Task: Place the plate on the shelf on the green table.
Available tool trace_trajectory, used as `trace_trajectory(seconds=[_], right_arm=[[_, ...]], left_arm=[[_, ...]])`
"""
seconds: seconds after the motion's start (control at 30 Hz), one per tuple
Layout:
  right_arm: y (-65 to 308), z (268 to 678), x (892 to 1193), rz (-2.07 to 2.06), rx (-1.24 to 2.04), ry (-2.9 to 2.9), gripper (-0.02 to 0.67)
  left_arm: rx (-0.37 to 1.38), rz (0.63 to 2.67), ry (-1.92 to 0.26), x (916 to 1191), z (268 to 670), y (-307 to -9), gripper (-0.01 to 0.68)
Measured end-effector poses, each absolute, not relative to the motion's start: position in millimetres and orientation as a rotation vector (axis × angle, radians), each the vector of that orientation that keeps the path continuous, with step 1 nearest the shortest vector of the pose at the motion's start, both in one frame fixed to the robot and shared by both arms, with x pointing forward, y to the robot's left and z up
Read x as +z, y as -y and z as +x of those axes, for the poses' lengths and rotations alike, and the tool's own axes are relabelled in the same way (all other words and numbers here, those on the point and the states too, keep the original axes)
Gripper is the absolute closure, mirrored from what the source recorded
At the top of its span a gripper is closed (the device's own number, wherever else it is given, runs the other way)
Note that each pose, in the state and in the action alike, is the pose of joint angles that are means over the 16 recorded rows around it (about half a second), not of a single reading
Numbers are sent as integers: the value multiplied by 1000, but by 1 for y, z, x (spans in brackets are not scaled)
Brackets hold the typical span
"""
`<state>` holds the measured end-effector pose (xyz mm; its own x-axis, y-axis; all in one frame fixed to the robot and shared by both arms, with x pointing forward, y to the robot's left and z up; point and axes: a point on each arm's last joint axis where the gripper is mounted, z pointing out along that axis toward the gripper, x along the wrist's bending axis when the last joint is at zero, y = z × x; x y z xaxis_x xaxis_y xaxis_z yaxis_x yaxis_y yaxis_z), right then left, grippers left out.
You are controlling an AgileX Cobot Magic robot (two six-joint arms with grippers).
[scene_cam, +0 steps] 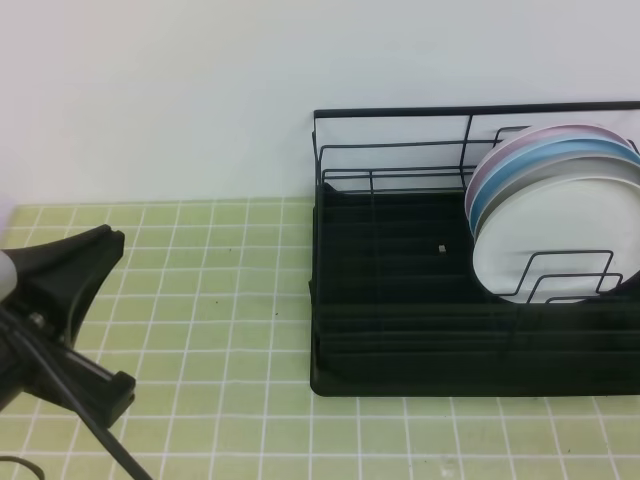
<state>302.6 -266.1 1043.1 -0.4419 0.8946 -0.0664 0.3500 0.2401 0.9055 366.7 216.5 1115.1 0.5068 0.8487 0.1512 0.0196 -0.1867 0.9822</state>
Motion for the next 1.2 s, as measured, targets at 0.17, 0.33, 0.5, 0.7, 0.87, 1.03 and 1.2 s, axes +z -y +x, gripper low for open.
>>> trace_trajectory(seconds=[0.17, 0.33, 0.5, 0.7, 0.87, 1.03, 1.2], right_arm=[[266, 303, 1043, 1135, 1170, -1917, 652], [266, 303, 1043, 1137, 1172, -1917, 652], [266, 303, 1043, 1140, 1177, -1916, 652], [265, 303, 1043, 1143, 1183, -1916, 652], [265, 303, 1043, 1144, 1186, -1916, 652], [265, 303, 1043, 1144, 1186, -1916, 652], [265, 303, 1043, 1144, 1186, -1916, 652]], left_arm=[[907, 1598, -752, 1115, 367, -217, 675], [914, 1604, -765, 1113, 367, -218, 675], [883, 1564, -893, 1110, 367, -227, 675], [830, 1440, -1079, 1106, 364, -245, 675], [819, 1293, -1180, 1104, 355, -264, 675], [887, 1161, -1207, 1095, 341, -281, 675], [956, 1090, -1224, 1075, 325, -291, 675]])
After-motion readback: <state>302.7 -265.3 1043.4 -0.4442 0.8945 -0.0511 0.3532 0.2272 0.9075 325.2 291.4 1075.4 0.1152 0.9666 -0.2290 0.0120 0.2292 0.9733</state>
